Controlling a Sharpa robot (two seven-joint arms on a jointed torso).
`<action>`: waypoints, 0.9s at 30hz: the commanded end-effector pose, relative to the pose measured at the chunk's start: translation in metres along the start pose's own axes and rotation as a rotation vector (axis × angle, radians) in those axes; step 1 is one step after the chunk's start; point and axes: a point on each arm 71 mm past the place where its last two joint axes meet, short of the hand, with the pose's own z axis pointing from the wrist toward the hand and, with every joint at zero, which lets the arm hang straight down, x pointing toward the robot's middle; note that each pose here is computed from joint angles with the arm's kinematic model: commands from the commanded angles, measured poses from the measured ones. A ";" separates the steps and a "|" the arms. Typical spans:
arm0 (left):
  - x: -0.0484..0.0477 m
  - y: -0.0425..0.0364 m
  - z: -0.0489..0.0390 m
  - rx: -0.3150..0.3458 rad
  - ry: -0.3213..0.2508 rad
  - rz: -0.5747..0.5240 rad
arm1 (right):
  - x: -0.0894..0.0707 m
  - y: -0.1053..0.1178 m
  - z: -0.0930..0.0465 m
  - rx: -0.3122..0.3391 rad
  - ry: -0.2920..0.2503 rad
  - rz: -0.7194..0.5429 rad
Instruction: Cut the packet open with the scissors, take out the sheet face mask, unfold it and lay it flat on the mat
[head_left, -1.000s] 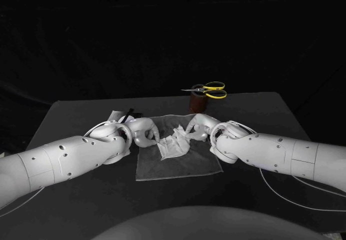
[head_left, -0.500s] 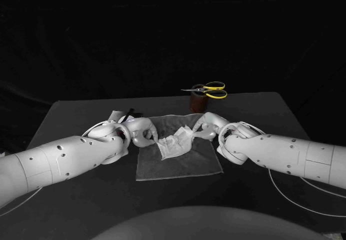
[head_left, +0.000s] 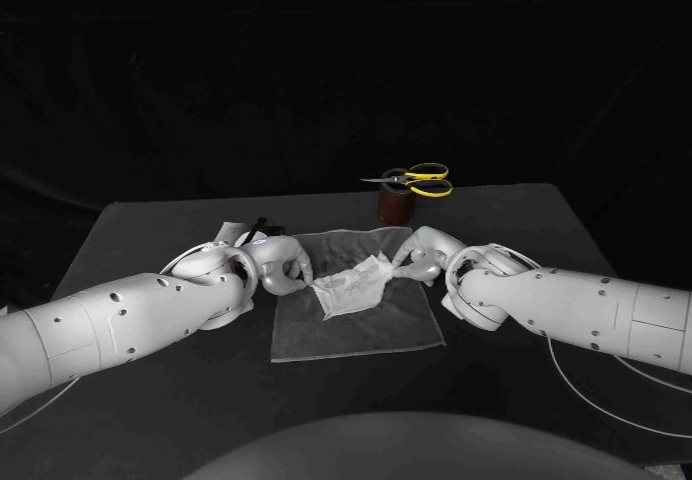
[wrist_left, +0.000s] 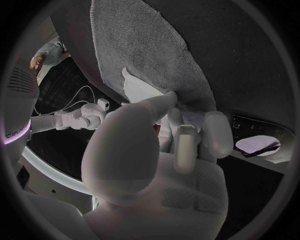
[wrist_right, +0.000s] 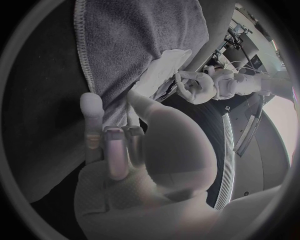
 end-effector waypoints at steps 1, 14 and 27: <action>0.0005 -0.0007 -0.0004 0.004 0.005 0.004 | -0.005 -0.002 -0.002 0.019 -0.043 0.019; -0.0025 0.0045 -0.0037 0.001 -0.023 -0.015 | -0.005 0.007 -0.013 -0.029 -0.043 0.066; -0.0096 0.0067 -0.0128 0.048 -0.104 -0.099 | -0.005 -0.001 -0.013 0.060 0.087 0.005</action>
